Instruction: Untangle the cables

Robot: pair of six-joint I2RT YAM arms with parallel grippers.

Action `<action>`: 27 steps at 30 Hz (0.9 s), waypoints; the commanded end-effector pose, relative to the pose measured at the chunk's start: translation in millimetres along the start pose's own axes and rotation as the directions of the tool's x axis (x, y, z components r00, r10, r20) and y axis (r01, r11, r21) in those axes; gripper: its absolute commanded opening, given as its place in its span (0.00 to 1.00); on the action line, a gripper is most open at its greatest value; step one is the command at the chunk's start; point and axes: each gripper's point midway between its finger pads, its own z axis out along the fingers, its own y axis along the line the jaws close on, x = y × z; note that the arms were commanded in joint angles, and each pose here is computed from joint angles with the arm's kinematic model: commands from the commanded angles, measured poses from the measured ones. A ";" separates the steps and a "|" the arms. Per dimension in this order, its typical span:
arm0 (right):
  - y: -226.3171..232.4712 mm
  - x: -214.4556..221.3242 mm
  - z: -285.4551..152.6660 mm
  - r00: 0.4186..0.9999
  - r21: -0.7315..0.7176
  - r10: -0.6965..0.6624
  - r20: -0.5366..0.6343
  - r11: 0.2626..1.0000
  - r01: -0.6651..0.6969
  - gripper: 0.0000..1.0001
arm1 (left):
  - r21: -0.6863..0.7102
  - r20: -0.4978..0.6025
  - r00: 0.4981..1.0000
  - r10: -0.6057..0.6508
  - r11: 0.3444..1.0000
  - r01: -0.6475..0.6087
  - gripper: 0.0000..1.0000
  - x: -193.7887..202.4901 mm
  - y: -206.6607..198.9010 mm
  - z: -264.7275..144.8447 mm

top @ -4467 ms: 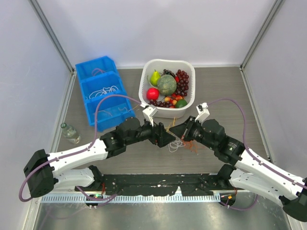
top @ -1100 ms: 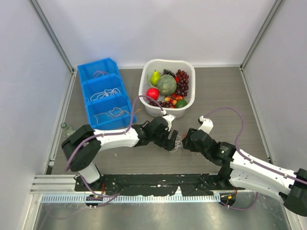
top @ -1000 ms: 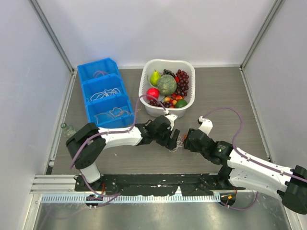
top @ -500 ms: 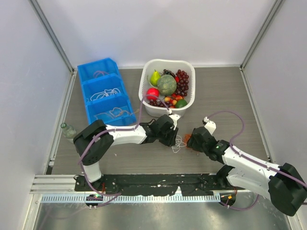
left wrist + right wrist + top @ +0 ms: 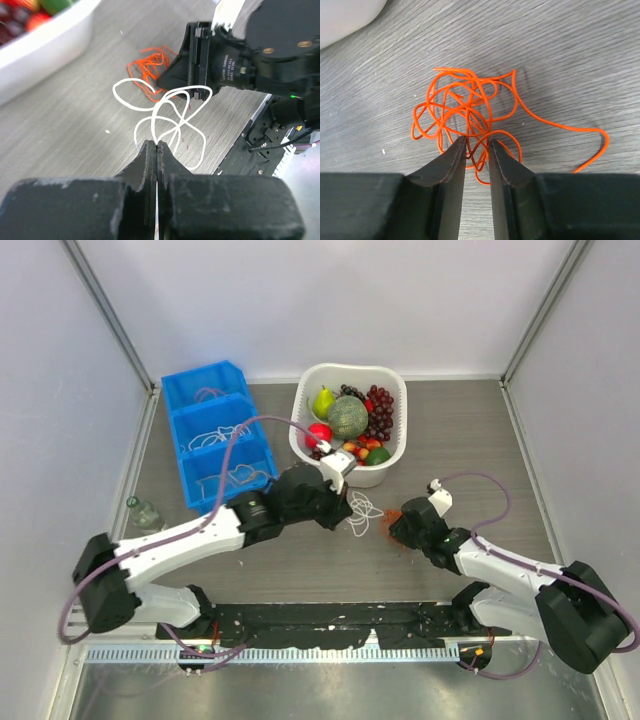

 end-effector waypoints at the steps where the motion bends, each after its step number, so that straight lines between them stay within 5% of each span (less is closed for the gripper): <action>1: -53.6 10.0 0.9 0.999 0.186 0.040 0.005 0.982 -0.040 0.28 | -0.096 0.138 0.985 0.106 0.991 -0.093 0.00 -38.9 12.9 -55.6; 4: -47.5 -3.2 -5.4 0.999 0.158 0.031 0.040 0.987 -0.037 0.32 | -0.092 0.205 0.968 0.144 0.988 -0.128 0.00 -49.3 10.8 -79.6; 8: 13.0 -13.4 -28.0 0.990 -0.097 -0.134 -0.033 0.987 0.130 0.45 | -0.042 0.225 0.962 0.151 0.988 -0.146 0.00 -42.9 3.9 -86.6; 16: 90.2 -54.7 -113.2 0.961 -0.433 -0.255 0.105 0.858 0.275 0.61 | 0.089 0.287 0.942 0.174 0.974 -0.208 0.00 -29.3 -14.2 -87.5; 19: 116.5 -58.8 -136.5 0.970 -0.542 -0.227 0.092 0.806 0.239 0.62 | 0.112 0.304 0.933 0.190 0.966 -0.233 0.00 -25.0 -17.1 -87.2; 24: 157.9 -39.4 -156.7 0.980 -0.711 -0.177 -0.094 0.701 0.058 0.59 | 0.136 0.298 0.933 0.203 0.958 -0.252 0.00 -20.0 -20.2 -83.8; 27: 159.5 -23.9 -150.6 0.967 -0.708 -0.132 -0.217 0.704 -0.063 0.54 | 0.133 0.290 0.934 0.210 0.957 -0.256 0.00 -17.7 -19.1 -82.5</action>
